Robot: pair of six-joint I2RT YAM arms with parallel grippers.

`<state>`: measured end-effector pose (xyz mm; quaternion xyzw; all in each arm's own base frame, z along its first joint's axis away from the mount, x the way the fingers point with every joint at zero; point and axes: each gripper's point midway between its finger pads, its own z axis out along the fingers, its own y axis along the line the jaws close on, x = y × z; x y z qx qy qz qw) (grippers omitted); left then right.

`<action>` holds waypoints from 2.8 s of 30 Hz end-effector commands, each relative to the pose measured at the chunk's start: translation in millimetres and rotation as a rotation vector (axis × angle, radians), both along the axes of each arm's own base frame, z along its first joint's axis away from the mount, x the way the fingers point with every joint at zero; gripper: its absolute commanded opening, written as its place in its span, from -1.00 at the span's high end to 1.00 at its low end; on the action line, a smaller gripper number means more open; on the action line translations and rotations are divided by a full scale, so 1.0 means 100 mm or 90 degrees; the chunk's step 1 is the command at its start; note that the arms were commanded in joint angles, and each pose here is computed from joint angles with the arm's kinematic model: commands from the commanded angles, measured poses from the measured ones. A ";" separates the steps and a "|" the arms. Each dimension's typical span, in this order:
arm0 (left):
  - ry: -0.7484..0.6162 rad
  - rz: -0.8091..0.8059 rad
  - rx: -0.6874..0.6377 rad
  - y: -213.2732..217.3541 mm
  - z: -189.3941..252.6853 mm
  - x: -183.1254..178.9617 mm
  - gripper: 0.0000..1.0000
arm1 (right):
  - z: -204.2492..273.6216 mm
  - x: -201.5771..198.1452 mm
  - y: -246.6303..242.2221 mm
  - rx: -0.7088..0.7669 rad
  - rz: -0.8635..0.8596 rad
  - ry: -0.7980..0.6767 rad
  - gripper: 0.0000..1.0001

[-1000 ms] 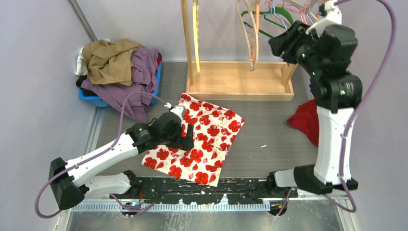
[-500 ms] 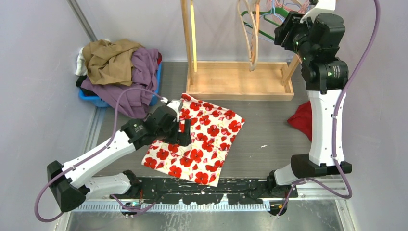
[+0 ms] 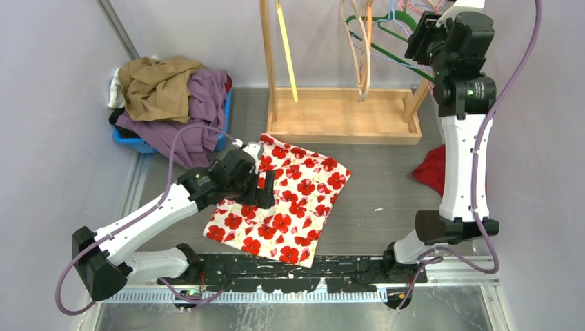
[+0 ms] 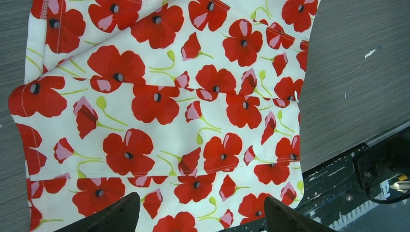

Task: Place the skirt on the hanger
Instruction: Pick up the hanger from the clothesline.

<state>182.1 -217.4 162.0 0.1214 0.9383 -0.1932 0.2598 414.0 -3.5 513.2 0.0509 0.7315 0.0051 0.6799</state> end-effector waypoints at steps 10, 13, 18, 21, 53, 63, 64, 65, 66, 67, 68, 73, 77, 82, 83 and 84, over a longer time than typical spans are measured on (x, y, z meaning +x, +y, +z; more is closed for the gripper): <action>-0.011 -0.003 -0.014 0.00 0.10 0.07 -0.88 | -0.07 0.31 -0.15 -0.003 -0.008 0.002 0.08; -0.009 -0.001 -0.013 0.01 0.08 0.07 -0.88 | -0.07 0.31 -0.16 -0.005 -0.009 0.000 0.10; -0.006 0.002 -0.011 0.03 0.06 0.09 -0.86 | -0.06 0.33 -0.16 -0.009 -0.007 -0.002 0.18; -0.006 0.003 -0.013 0.04 0.07 0.09 -0.86 | -0.08 0.33 -0.14 -0.004 0.002 0.004 0.32; -0.001 0.009 -0.026 0.07 0.10 0.05 -0.81 | -0.27 0.26 0.37 0.224 0.119 -0.003 0.97; 0.001 0.011 -0.024 0.08 0.06 0.04 -0.80 | 0.01 0.26 0.54 0.260 0.181 -0.044 0.97; 0.001 0.012 -0.024 0.09 0.05 0.04 -0.81 | 0.02 0.26 0.54 0.260 0.180 -0.045 0.97; 0.002 0.012 -0.025 0.09 0.05 0.04 -0.81 | 0.02 0.26 0.54 0.259 0.180 -0.045 0.97; 0.001 0.014 -0.025 0.09 0.04 0.04 -0.81 | 0.02 0.26 0.53 0.259 0.180 -0.045 0.97; 0.000 0.015 -0.027 0.09 0.04 0.04 -0.80 | 0.01 0.26 0.54 0.258 0.179 -0.044 0.97; 0.000 0.015 -0.029 0.09 0.04 0.04 -0.80 | -0.01 0.27 0.54 0.258 0.180 -0.041 0.97; 0.002 0.017 -0.033 0.09 0.00 0.03 -0.80 | -0.11 0.35 0.61 0.265 0.188 -0.030 0.97; 0.004 0.016 -0.033 0.09 -0.02 0.03 -0.80 | -0.18 0.44 0.65 0.239 0.151 -0.029 0.97; 0.003 0.019 -0.032 0.12 -0.01 0.03 -0.80 | -0.10 0.42 0.69 0.197 0.119 -0.062 0.97; 0.003 0.019 -0.033 0.12 -0.02 0.03 -0.80 | -0.07 0.41 0.67 0.195 0.114 -0.071 0.97; 0.003 0.019 -0.033 0.12 -0.02 0.04 -0.80 | -0.04 0.42 0.66 0.194 0.106 -0.078 0.97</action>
